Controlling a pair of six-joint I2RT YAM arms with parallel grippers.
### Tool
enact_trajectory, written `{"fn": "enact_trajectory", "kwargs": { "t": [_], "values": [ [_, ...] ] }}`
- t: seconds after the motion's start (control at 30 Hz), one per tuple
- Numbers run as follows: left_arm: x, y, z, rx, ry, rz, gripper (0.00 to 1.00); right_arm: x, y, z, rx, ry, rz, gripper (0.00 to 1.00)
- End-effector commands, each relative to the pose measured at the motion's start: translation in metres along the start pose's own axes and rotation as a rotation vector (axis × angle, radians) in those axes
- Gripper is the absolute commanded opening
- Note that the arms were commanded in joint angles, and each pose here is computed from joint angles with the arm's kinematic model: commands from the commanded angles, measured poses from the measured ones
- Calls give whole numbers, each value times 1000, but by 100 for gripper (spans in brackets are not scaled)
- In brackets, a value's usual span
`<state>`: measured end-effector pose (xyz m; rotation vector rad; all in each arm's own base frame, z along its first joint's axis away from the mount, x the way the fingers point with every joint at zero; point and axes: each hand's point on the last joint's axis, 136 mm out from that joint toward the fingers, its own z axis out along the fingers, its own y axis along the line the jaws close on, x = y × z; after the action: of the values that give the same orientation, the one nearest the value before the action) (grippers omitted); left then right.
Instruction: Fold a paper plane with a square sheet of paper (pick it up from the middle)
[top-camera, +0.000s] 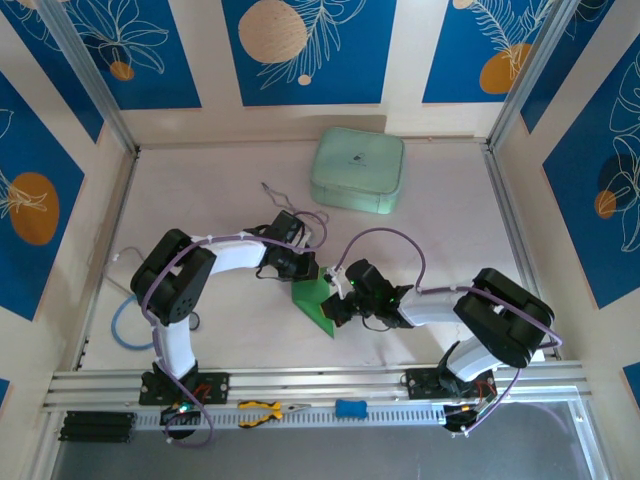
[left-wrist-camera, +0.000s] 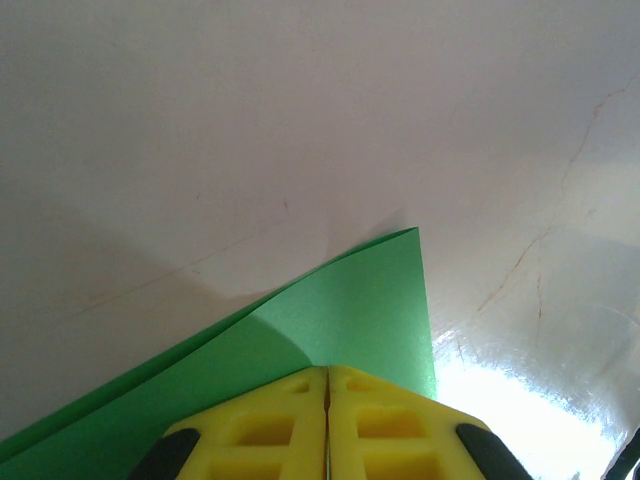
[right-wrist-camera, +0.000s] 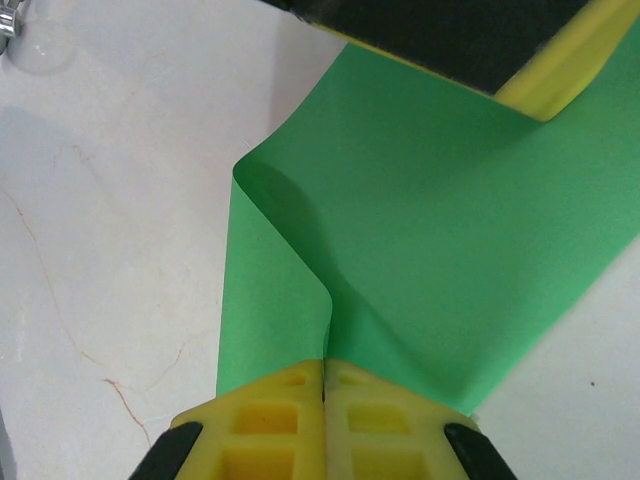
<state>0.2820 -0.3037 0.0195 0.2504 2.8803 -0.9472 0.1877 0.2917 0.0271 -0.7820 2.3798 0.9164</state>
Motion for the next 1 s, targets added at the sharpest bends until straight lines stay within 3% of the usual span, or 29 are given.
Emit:
{"fn": "enact_trajectory", "kwargs": {
  "t": [0.0, 0.97],
  "values": [
    [15, 21, 7, -60, 45, -32, 10, 6, -3, 2, 18, 18, 14, 4],
    [17, 23, 8, -57, 50, -32, 10, -1, -2, 9, -5, 28, -7, 4]
  ]
}}
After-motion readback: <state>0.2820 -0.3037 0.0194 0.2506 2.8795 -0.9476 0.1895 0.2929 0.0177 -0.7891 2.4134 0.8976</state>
